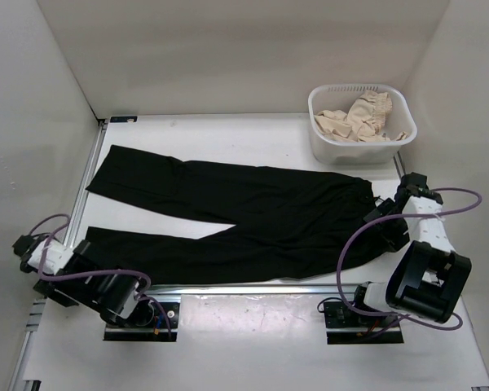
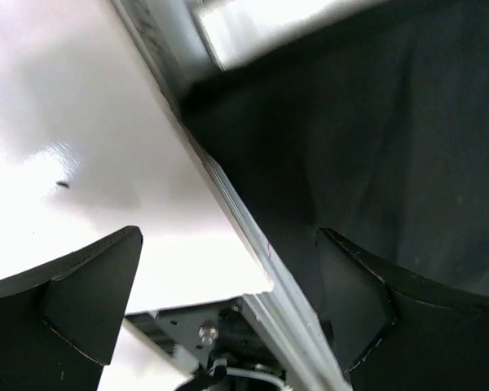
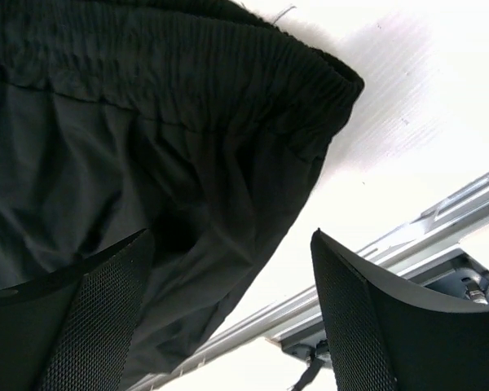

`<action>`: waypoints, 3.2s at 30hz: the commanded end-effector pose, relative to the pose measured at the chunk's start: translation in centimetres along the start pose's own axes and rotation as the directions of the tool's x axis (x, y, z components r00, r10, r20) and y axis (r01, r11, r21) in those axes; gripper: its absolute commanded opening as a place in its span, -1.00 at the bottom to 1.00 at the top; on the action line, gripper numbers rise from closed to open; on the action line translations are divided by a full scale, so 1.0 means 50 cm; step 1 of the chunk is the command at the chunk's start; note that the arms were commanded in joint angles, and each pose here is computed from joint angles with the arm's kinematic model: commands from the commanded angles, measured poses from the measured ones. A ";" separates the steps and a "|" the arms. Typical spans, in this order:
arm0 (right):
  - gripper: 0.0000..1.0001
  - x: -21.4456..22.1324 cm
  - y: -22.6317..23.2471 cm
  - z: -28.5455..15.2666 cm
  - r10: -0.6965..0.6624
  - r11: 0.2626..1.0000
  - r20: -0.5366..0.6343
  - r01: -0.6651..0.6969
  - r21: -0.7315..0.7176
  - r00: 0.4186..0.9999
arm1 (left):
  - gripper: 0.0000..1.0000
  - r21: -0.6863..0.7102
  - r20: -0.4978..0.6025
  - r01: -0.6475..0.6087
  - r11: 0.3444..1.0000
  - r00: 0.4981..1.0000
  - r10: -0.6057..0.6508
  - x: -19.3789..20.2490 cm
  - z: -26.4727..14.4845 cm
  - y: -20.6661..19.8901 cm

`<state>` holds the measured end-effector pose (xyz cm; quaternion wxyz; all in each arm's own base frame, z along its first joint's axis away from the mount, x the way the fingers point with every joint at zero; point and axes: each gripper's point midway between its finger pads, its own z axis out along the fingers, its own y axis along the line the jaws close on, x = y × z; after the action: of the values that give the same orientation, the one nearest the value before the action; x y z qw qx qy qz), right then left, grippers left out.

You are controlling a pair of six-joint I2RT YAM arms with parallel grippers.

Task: Fold and stack the trousers
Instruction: Fold the trousers

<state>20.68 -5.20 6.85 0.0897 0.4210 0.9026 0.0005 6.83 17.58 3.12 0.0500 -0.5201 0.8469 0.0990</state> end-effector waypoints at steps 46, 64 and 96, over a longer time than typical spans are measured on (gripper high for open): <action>-1.00 -0.163 -0.054 -0.129 0.299 0.952 0.274 -0.304 -0.025 0.914 | -0.72 0.052 0.246 -0.269 0.962 0.937 0.249 -0.261 -0.141 -0.173; -1.00 -0.342 0.078 -0.017 0.102 0.994 0.067 -0.099 -0.044 0.993 | -0.72 -0.185 0.367 -0.528 0.829 0.746 0.556 -0.502 -0.151 -0.584; -1.00 -0.255 0.117 0.029 -0.120 0.989 0.079 0.112 0.100 0.990 | 0.62 0.236 0.354 -0.745 0.624 0.664 0.659 -0.300 -0.076 -0.829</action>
<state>33.28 -10.39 6.61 0.0757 0.3725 0.9234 -0.0527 50.89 11.52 5.58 0.2036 -0.1061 0.9725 0.0393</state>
